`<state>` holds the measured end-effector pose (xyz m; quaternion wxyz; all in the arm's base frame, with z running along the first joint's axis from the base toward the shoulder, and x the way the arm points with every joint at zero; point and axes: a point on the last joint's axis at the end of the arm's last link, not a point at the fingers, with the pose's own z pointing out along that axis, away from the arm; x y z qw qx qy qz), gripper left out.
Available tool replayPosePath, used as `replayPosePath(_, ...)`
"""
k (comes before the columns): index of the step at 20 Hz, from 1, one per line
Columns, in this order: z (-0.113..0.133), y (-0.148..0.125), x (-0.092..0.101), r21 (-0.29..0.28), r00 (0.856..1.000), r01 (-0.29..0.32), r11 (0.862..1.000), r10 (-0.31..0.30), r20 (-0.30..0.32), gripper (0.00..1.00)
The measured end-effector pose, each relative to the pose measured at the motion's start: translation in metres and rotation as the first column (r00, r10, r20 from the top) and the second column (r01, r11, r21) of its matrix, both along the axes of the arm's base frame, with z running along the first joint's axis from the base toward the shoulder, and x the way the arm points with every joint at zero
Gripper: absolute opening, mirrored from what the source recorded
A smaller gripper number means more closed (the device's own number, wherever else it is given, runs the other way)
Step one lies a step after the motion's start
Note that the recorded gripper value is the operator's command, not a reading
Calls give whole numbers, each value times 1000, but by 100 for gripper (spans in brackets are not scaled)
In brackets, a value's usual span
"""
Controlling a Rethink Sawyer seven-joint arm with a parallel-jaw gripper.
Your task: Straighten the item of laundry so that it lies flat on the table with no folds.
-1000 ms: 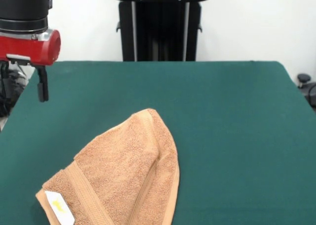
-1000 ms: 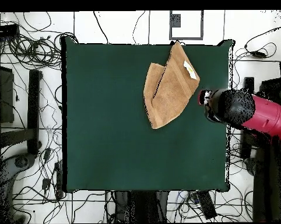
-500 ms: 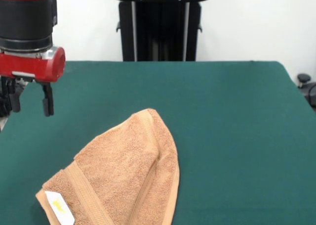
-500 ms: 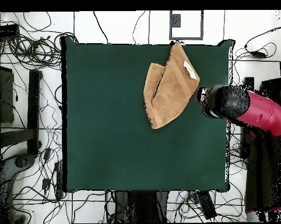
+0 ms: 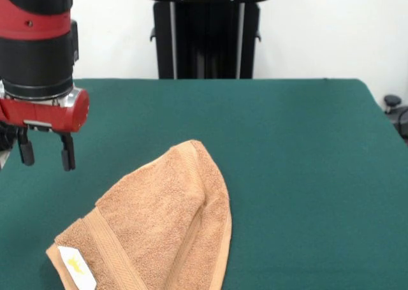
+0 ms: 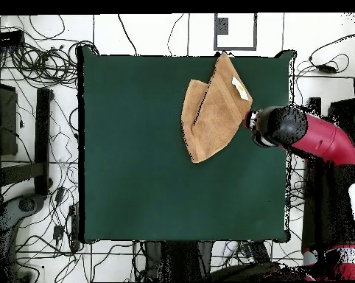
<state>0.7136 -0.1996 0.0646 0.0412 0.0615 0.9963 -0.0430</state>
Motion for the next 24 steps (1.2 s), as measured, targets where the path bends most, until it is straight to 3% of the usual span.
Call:
replayPosePath(9,-8,-2,14,-17,1000,14,1000,-14,-6,100)
replayPosePath(19,21,1,39,-24,999,30,999,-30,-33,100)
replayPosePath(24,34,-5,53,-35,999,35,999,-36,-13,100)
